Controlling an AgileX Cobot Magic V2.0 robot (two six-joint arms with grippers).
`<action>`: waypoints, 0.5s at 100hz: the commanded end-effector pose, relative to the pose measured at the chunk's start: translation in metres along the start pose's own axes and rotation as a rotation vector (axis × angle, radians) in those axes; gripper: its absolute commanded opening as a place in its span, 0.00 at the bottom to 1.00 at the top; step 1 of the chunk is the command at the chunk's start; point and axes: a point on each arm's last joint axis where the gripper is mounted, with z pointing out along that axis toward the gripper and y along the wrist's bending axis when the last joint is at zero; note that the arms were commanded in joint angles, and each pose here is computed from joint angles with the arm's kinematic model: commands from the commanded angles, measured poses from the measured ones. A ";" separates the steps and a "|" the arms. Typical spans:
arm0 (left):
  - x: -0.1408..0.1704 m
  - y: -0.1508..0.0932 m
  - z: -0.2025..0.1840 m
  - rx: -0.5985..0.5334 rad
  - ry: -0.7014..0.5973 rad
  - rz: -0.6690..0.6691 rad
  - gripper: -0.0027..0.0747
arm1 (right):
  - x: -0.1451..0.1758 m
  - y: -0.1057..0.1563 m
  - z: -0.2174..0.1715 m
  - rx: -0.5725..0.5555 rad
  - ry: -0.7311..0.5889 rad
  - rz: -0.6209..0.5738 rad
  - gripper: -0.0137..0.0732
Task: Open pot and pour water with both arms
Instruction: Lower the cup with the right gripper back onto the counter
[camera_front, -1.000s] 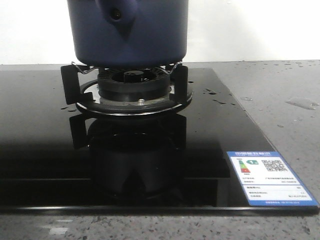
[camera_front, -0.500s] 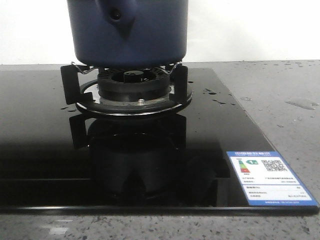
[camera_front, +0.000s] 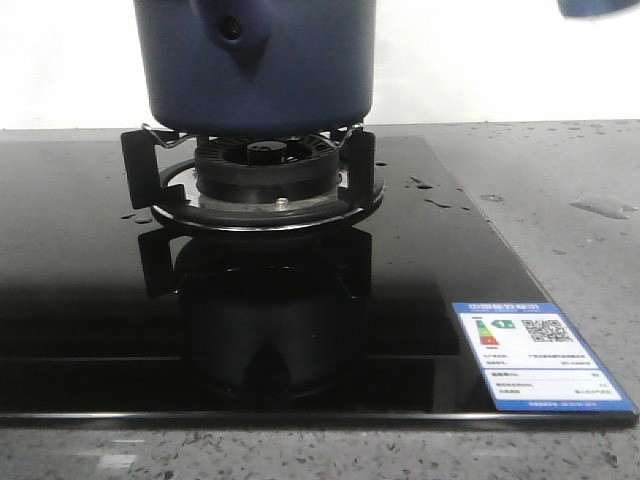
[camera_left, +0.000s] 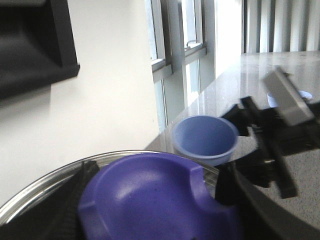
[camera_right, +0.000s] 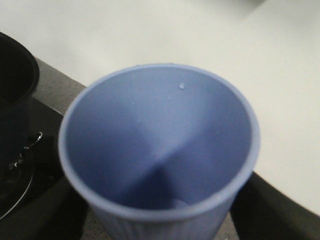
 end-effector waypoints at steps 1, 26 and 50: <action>-0.014 -0.002 0.003 0.014 -0.090 -0.041 0.39 | 0.009 -0.004 -0.017 0.102 -0.170 0.085 0.43; 0.005 0.007 0.017 0.036 -0.069 -0.101 0.39 | 0.087 0.021 -0.022 0.115 -0.042 0.169 0.43; 0.008 0.009 0.019 0.034 -0.065 -0.110 0.39 | 0.099 0.025 -0.016 0.109 -0.003 0.168 0.43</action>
